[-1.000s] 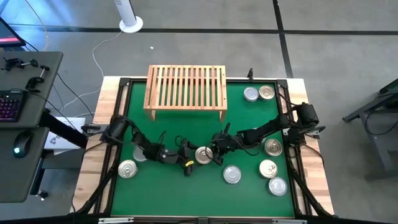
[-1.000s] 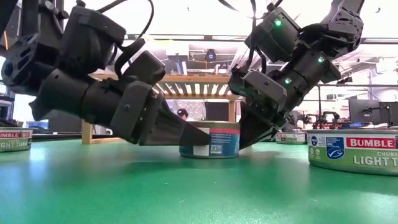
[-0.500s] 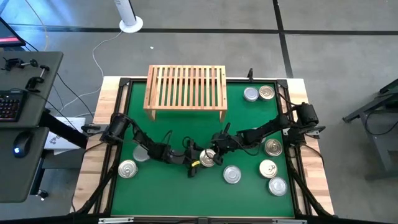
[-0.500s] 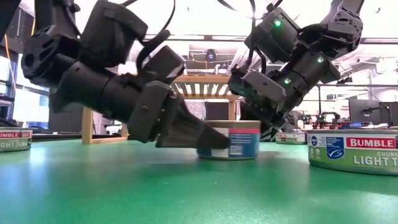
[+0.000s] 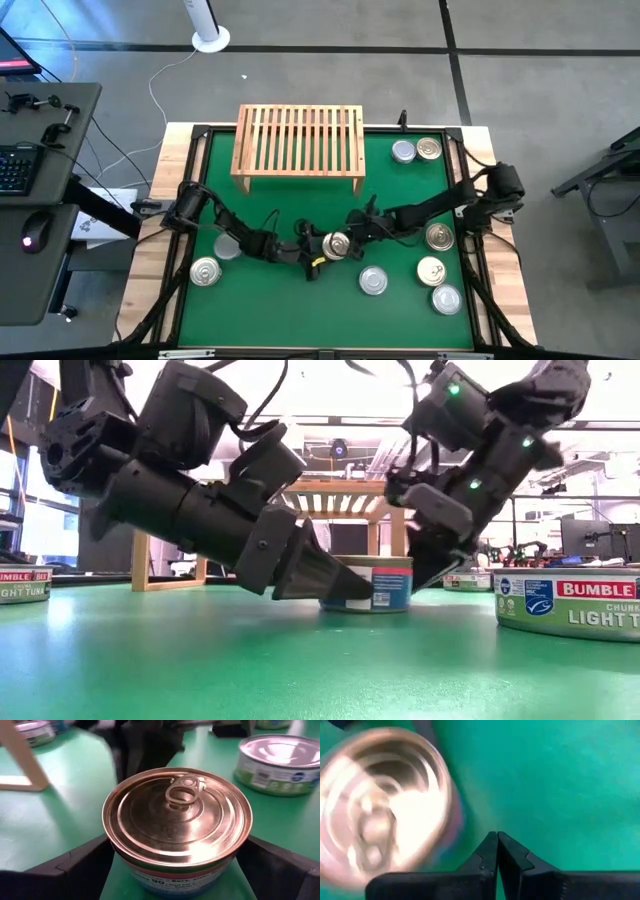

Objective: Stack canned seafood by type on shelf
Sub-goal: Put the blue pink tuna can on the shelf

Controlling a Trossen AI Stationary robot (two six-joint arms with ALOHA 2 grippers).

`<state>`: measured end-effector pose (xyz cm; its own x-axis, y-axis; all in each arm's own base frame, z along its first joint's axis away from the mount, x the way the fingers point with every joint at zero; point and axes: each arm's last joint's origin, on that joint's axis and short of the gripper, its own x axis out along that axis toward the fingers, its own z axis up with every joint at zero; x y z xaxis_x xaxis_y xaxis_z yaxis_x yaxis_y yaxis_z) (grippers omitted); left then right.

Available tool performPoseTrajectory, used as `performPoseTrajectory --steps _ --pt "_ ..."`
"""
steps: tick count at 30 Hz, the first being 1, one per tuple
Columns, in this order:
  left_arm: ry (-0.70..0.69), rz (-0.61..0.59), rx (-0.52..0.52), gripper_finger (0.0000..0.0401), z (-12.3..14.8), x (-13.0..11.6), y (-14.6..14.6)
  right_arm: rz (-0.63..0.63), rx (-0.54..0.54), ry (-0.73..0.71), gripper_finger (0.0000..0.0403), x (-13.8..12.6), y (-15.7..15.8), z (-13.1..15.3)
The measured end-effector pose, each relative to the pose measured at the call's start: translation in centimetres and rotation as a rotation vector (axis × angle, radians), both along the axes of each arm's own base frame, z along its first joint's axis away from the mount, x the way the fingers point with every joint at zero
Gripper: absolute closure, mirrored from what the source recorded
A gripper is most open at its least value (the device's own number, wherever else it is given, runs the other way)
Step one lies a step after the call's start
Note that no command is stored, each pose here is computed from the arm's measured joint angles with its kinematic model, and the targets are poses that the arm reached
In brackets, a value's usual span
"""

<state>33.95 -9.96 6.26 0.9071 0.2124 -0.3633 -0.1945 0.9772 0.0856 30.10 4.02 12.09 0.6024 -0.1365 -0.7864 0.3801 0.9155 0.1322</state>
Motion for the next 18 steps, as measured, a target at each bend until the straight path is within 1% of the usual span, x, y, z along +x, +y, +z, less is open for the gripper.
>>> performPoseTrajectory --steps 2,4,8,18 --pt "0.001 0.005 0.007 0.0022 0.0 -0.1 -0.2 0.006 -0.009 0.022 0.0400 -0.6 0.2 0.7" --pt "0.002 0.002 0.009 0.0022 0.0 -0.2 -0.4 0.040 -0.020 0.026 0.0400 -0.8 0.7 1.0" --pt "0.000 -0.002 0.007 0.0022 0.0 -0.2 -0.4 0.068 -0.010 -0.049 0.0400 -0.2 1.4 1.1" --pt "-0.031 -0.016 -0.027 0.0022 0.1 0.0 -0.2 0.075 0.025 -0.147 0.0400 1.4 1.6 -0.7"
